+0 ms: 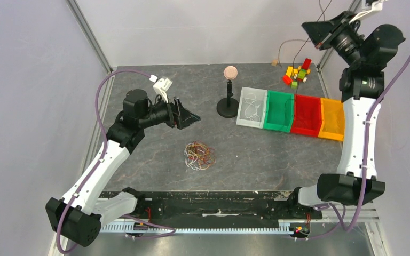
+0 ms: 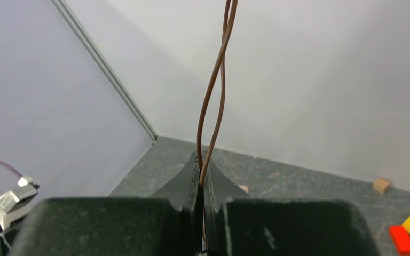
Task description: Untangle the cables
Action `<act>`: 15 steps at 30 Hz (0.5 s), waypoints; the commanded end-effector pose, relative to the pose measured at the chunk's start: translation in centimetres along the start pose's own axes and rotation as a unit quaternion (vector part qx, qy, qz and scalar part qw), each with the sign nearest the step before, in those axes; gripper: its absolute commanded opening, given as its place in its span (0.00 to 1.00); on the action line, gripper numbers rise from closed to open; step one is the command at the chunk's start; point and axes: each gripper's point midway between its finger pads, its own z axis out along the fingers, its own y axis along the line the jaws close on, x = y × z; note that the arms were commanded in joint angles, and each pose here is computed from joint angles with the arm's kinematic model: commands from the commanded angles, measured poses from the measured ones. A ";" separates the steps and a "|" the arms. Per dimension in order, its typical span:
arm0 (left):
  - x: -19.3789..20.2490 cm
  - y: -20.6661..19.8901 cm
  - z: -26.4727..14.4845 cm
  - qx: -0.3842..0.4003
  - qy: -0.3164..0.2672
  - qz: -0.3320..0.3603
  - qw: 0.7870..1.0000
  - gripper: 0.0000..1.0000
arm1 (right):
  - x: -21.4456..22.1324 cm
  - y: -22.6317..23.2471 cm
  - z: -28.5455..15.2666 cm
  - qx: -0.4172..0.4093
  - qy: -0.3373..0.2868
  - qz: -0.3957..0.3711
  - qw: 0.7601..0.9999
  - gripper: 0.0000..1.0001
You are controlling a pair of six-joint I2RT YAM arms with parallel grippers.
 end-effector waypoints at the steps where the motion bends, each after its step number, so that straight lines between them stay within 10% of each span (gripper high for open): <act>1: -0.7 -0.2 -0.4 0.004 -0.018 0.034 0.999 0.81 | -5.8 3.7 -0.2 -0.060 -0.070 -0.030 0.995 0.00; 15: -0.8 -0.2 -0.5 0.003 -0.019 0.038 0.999 0.82 | -7.7 0.1 1.2 -0.041 -0.097 -0.060 0.993 0.00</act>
